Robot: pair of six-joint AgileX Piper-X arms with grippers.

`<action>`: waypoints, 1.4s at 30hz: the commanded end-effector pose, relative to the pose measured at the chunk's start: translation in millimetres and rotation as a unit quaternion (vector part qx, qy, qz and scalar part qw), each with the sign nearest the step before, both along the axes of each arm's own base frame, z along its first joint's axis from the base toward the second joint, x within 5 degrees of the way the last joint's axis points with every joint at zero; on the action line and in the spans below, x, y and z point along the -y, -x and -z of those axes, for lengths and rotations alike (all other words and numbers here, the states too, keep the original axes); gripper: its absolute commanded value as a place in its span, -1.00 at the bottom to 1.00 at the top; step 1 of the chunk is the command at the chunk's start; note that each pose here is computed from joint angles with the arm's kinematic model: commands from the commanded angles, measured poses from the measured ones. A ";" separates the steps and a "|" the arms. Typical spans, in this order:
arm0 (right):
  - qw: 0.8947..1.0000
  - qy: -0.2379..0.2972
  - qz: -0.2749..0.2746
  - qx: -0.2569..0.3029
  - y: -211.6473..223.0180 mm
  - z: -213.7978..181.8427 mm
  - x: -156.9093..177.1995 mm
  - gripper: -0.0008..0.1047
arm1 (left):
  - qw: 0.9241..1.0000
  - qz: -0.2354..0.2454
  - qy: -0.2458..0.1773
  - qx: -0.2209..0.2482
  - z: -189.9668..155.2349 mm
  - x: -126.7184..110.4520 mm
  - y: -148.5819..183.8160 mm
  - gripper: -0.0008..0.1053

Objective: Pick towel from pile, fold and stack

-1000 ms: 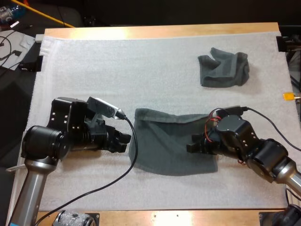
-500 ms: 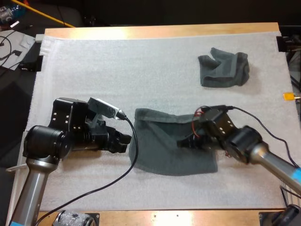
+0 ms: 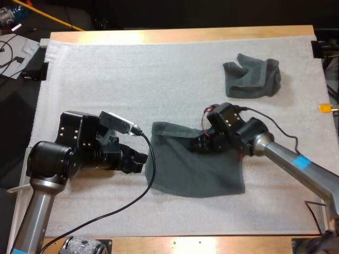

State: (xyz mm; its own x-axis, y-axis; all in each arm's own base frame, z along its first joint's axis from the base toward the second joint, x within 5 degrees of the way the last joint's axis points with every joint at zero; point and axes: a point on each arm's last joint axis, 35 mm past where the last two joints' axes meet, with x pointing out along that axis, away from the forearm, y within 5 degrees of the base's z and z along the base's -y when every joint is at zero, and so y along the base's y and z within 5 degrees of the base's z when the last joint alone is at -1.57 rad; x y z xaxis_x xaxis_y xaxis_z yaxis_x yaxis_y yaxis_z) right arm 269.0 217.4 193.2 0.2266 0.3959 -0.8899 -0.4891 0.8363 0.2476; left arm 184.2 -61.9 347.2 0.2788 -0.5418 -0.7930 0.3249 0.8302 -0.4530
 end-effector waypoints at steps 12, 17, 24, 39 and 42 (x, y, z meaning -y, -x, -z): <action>1.000 0.018 0.000 -0.016 -32.3 43.0 -27.0 -0.98 | 1.000 0.003 0.000 -0.008 1.2 0.8 -0.2 0.08; 1.000 0.023 0.003 -0.021 -39.9 52.7 -33.3 -0.98 | 1.000 0.003 0.000 -0.011 1.6 0.6 0.2 0.08; 0.998 0.016 0.048 0.027 -56.3 46.4 -39.4 -0.98 | 1.000 0.002 0.002 -0.010 0.4 0.4 0.8 0.06; 0.976 0.029 0.113 0.183 -97.2 -21.0 -32.4 -0.98 | 1.000 0.005 0.003 -0.007 -0.4 0.5 2.4 0.07; 0.977 0.035 0.092 0.191 -89.4 -39.7 -30.3 -0.98 | 1.000 0.005 0.003 -0.007 -0.1 0.7 1.8 0.07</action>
State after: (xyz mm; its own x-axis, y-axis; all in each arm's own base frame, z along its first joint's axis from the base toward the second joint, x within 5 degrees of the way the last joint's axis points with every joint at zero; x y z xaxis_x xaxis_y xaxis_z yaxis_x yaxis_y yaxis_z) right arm 364.2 250.3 210.1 0.5942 0.2575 -0.7620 -0.3430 0.9380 0.0495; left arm 184.5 -62.6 345.6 0.2640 -0.5426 -0.7974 0.3211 0.8290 -0.4578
